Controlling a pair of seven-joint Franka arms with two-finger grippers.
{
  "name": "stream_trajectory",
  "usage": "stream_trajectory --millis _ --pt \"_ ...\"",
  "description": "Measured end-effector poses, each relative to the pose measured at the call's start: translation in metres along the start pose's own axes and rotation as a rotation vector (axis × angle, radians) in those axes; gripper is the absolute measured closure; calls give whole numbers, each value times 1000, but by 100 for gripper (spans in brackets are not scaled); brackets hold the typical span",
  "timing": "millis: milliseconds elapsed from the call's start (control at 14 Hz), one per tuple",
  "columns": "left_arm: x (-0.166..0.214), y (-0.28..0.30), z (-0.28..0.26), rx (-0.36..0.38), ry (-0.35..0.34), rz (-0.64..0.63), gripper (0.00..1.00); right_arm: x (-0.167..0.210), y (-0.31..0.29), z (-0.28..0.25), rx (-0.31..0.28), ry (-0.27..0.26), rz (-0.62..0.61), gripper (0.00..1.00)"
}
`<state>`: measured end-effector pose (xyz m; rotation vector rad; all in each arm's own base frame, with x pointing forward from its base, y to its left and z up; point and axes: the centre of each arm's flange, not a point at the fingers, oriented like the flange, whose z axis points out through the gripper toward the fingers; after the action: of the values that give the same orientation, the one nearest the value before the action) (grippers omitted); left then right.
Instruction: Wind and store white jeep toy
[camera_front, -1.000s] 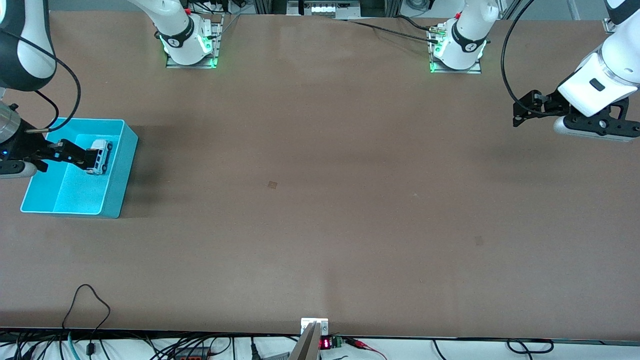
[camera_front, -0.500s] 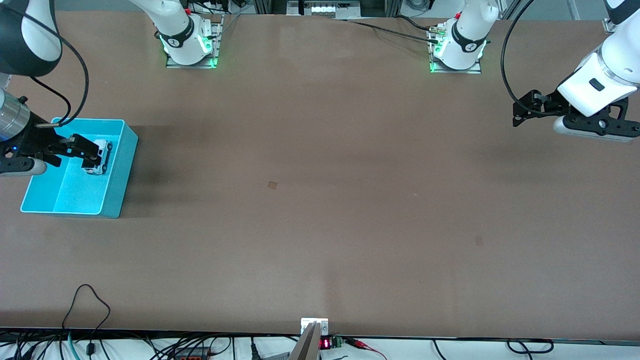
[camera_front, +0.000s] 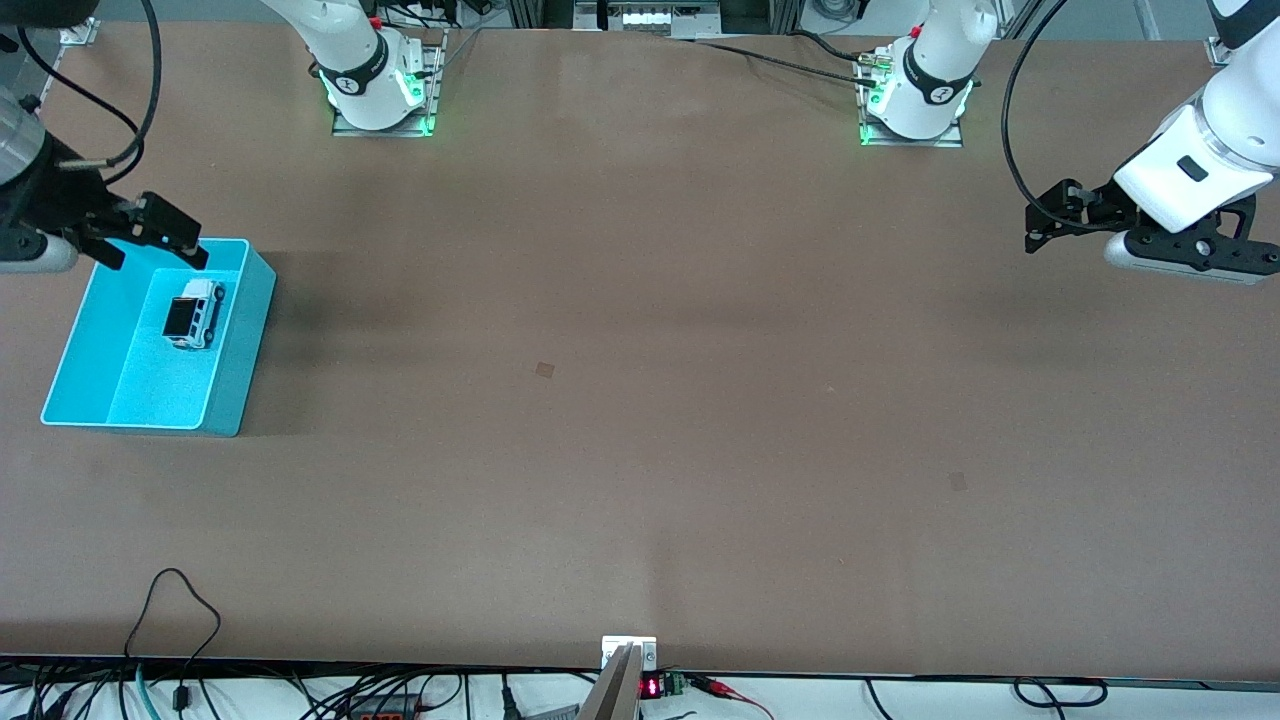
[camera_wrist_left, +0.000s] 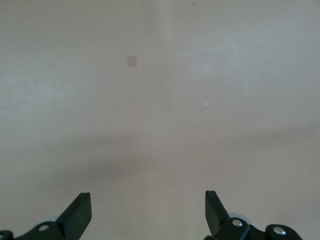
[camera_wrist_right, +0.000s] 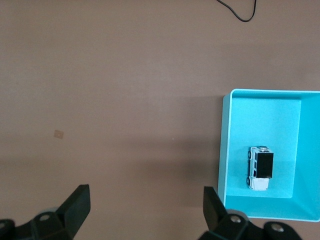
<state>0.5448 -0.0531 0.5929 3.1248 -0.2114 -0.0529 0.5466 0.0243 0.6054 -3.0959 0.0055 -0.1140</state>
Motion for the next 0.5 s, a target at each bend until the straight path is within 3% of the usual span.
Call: stream_trajectory --millis 500 --pt "0 1 0 0 0 2 0 -48 -10 -14 -32 10 -2 0"
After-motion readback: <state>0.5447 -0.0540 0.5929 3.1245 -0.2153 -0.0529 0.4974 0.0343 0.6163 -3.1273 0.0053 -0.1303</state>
